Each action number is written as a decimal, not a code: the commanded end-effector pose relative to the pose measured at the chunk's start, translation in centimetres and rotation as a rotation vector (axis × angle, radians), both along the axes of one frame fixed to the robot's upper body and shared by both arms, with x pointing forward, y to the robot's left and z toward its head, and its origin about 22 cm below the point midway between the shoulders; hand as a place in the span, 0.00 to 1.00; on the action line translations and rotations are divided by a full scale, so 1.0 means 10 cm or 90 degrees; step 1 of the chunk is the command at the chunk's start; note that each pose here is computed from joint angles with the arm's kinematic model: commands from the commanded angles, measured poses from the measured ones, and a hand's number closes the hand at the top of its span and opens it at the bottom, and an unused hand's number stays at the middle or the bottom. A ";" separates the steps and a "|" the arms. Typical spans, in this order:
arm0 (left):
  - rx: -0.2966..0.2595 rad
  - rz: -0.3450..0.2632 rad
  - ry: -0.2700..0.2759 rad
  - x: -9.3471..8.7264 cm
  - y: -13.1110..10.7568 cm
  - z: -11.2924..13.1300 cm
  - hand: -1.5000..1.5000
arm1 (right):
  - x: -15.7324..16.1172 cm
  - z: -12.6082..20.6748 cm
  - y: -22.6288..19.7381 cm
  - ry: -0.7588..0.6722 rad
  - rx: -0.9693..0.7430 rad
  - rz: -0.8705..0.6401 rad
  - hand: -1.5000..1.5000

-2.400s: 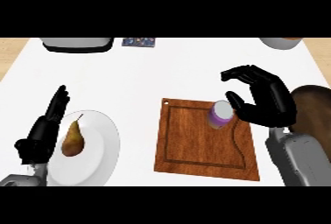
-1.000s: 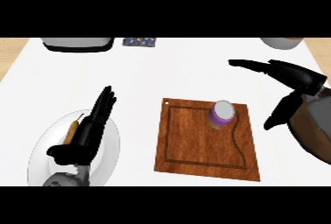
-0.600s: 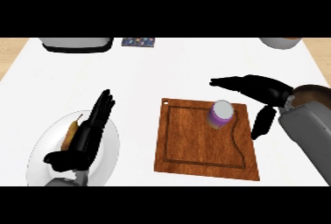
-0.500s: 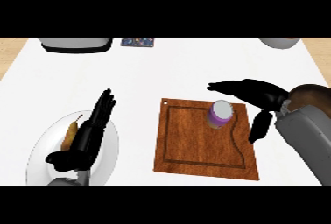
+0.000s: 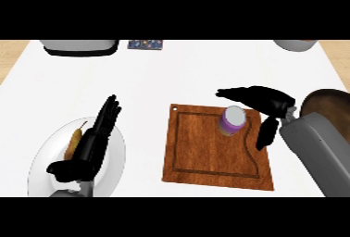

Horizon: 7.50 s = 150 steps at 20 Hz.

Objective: Pick the can from the cutting board and place it in the pan

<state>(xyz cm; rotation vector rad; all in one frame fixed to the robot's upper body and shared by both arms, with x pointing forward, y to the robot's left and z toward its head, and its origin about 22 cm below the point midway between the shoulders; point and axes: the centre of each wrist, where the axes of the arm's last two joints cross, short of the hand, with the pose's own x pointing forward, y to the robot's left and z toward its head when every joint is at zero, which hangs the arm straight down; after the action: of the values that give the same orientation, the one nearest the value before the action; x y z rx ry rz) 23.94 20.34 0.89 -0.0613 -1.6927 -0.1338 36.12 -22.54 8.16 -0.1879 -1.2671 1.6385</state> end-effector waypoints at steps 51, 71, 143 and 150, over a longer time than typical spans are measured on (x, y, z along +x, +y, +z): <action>0.001 0.085 0.018 -0.12 0.25 -0.08 0.50 | -1.42 -0.26 -0.53 -0.387 0.184 -0.290 1.00; -0.004 -0.007 0.000 0.07 -0.08 0.10 0.50 | -1.64 -0.16 -1.86 -0.543 0.206 -0.597 1.00; -0.014 -0.011 0.000 0.06 -0.06 0.06 0.50 | -2.07 -0.43 -3.74 -0.176 0.597 -0.533 0.00; -0.007 -0.003 0.006 -0.01 -0.01 -0.10 0.50 | -2.10 -0.38 -3.77 -0.193 0.578 -0.526 0.00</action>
<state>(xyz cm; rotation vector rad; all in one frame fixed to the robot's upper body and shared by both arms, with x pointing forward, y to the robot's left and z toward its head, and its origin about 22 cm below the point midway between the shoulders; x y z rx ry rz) 24.44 20.21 0.70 -0.0687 -1.6980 -0.1296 15.59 -59.43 3.31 -0.5220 -1.5557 0.2813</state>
